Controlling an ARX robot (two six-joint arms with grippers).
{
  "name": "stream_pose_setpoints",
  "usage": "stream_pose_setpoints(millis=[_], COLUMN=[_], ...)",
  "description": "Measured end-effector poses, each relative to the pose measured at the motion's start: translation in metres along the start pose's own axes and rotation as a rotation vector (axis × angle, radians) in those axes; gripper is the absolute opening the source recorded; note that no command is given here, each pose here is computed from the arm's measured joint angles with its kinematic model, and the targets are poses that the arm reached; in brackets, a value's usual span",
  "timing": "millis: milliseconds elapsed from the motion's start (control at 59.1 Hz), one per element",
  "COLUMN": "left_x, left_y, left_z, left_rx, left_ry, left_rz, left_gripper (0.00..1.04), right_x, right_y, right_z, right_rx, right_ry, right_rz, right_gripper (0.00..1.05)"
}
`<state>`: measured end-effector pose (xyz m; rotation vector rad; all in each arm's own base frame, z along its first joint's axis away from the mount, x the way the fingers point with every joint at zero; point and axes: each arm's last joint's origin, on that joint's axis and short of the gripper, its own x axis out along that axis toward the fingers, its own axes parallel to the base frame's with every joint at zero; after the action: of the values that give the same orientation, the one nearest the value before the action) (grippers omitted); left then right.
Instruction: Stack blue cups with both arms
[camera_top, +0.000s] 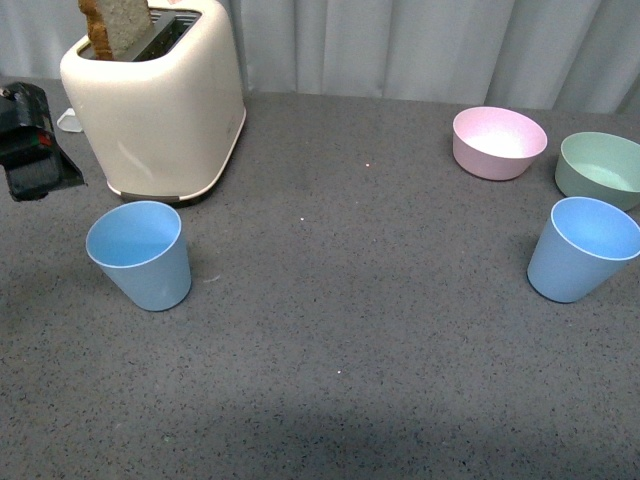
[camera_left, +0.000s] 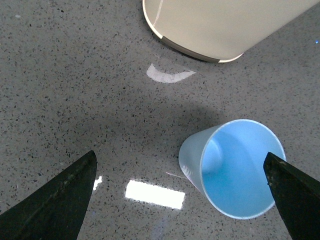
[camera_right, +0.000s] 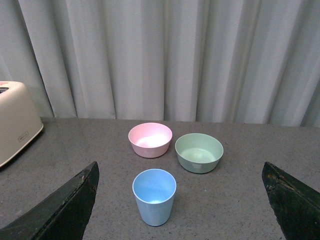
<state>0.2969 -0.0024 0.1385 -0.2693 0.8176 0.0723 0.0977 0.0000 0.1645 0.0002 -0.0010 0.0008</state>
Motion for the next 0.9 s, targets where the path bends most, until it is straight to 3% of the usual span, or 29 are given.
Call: stream_pose_setpoints(millis=[457, 897], left_x=[0.044, 0.054], left_y=[-0.014, -0.02], left_z=[-0.011, -0.014], left_rx=[0.017, 0.006], left_ry=[0.149, 0.223], left_rz=[0.015, 0.027], left_gripper=[0.97, 0.29], right_x=[0.0, 0.0], right_y=[0.0, 0.0], right_z=[0.0, 0.0], right_rx=[0.0, 0.0], right_ry=[0.0, 0.0], right_rz=[0.0, 0.0], right_gripper=[0.95, 0.95])
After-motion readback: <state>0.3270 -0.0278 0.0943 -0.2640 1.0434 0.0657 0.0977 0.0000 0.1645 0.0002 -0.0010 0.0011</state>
